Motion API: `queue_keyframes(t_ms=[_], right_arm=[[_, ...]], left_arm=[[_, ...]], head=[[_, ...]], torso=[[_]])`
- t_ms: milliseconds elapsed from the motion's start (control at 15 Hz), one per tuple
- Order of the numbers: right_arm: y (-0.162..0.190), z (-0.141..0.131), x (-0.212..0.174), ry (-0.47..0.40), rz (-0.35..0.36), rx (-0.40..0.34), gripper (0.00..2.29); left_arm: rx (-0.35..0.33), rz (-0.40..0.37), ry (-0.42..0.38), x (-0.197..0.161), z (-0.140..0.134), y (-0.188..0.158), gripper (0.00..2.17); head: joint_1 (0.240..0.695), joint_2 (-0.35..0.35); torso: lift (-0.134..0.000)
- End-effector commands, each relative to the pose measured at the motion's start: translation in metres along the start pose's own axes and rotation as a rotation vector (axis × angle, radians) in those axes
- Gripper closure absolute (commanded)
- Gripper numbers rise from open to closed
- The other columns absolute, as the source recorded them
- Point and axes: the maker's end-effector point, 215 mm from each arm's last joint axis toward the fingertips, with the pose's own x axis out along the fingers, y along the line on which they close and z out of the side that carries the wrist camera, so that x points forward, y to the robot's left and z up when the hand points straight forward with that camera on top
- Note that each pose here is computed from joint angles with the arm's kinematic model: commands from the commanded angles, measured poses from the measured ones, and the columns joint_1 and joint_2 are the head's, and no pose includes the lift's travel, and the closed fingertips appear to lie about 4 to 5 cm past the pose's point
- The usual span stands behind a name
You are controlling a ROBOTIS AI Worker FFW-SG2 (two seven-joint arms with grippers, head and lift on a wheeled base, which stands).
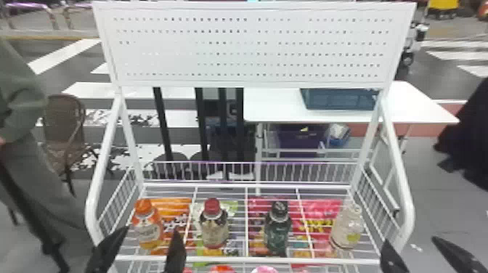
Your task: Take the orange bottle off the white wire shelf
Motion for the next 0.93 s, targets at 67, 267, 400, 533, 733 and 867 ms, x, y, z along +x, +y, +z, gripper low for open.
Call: queue_keyframes(t_ms=[67, 267, 400, 533, 733, 867], right_arm=[[-0.002, 0.001, 0.000, -0.003, -0.003, -0.004, 0.15], [-0.003, 0.003, 0.001, -0.007, -0.004, -0.004, 0.15], [-0.003, 0.003, 0.001, -0.007, -0.007, -0.004, 0.15], [-0.005, 0.003, 0.001, -0.006, -0.014, -0.006, 0.15], [-0.005, 0.003, 0.001, -0.008, -0.015, -0.005, 0.15], [-0.004, 0.004, 0.001, -0.011, -0.013, -0.003, 0.15]], left_arm=[[-0.002, -0.003, -0.002, 0.001, 0.000, -0.002, 0.15], [-0.003, -0.007, 0.003, 0.001, -0.002, -0.005, 0.15], [-0.004, -0.010, 0.003, 0.001, -0.002, -0.006, 0.15], [-0.004, -0.009, 0.005, 0.001, -0.003, -0.006, 0.16], [0.003, -0.006, 0.021, 0.004, -0.015, -0.004, 0.16], [0.010, 0.010, 0.053, 0.009, -0.037, -0.003, 0.16]], head=[[0.499, 0.000], [0.499, 0.000], [0.499, 0.000], [0.499, 0.000], [0.499, 0.000], [0.499, 0.000]], torso=[[0.000], [0.000], [0.000], [0.000], [0.000], [0.000]])
